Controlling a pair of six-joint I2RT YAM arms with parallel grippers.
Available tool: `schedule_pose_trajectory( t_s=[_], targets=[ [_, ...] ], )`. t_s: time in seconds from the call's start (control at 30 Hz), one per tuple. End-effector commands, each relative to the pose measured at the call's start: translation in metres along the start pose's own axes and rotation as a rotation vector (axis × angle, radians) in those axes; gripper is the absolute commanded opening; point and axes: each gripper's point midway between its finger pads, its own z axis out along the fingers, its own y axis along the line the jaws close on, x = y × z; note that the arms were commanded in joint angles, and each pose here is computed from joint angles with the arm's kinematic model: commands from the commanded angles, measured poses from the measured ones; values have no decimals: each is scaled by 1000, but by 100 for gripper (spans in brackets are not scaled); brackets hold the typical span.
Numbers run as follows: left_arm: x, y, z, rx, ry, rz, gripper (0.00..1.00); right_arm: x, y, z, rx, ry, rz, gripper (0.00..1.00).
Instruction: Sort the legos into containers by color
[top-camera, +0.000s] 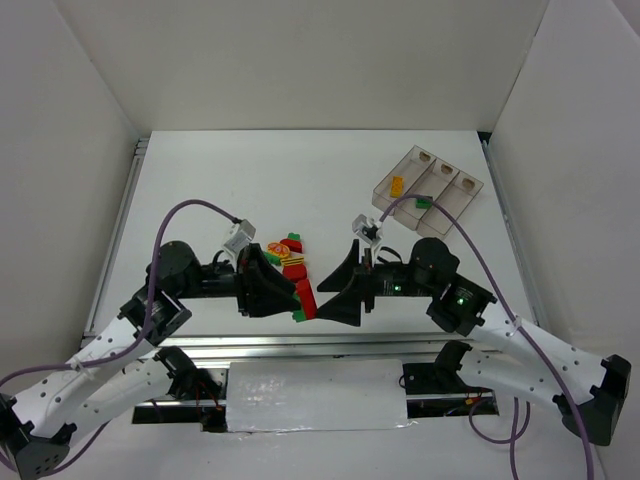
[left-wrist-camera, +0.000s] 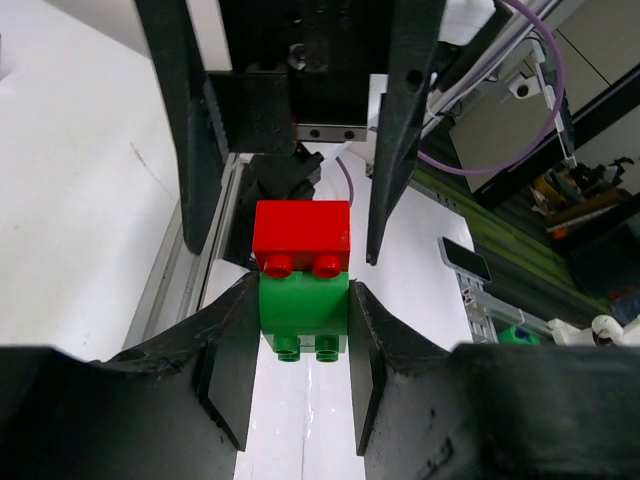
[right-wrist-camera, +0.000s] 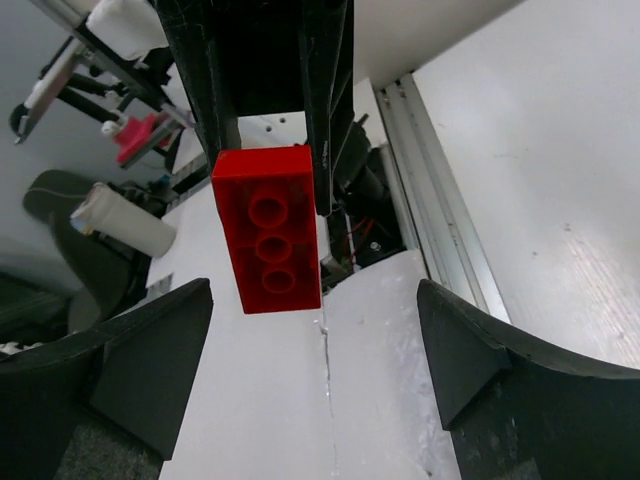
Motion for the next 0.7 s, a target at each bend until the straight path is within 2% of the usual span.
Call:
schedule_pose_trajectory(
  t_s=[0.0, 0.17, 0.23, 0.27, 0.3, 0.33, 0.37, 0.43, 0.47, 0.67],
  targets=[
    [-7, -18, -1, 93, -15, 93, 0, -12, 23, 5, -127, -19, -25, 89],
    [-5, -6, 3, 49, 1, 72, 0, -15, 33, 10, -174, -19, -26, 86],
    [-4, -5, 4, 50, -1, 63, 0, -14, 33, 13, -177, -15, -29, 74],
    [-4, -6, 4, 57, 0, 64, 0, -14, 31, 15, -173, -12, -23, 66],
    [-4, -6, 5, 60, -2, 62, 0, -13, 31, 16, -173, -9, -23, 48],
    [-4, -5, 5, 57, -2, 60, 0, -12, 29, 17, -169, -7, -19, 39],
    [-5, -6, 5, 56, -3, 61, 0, -11, 27, 18, -166, -8, -16, 24],
    [-5, -6, 4, 52, -3, 62, 0, -11, 24, 18, -151, -10, -16, 3],
    [-5, -6, 4, 52, -3, 64, 0, -10, 22, 18, -142, -10, -28, 0],
    [1, -10, -1, 59, 28, 93, 0, -7, 4, 1, -126, -54, -102, 0]
  ],
)
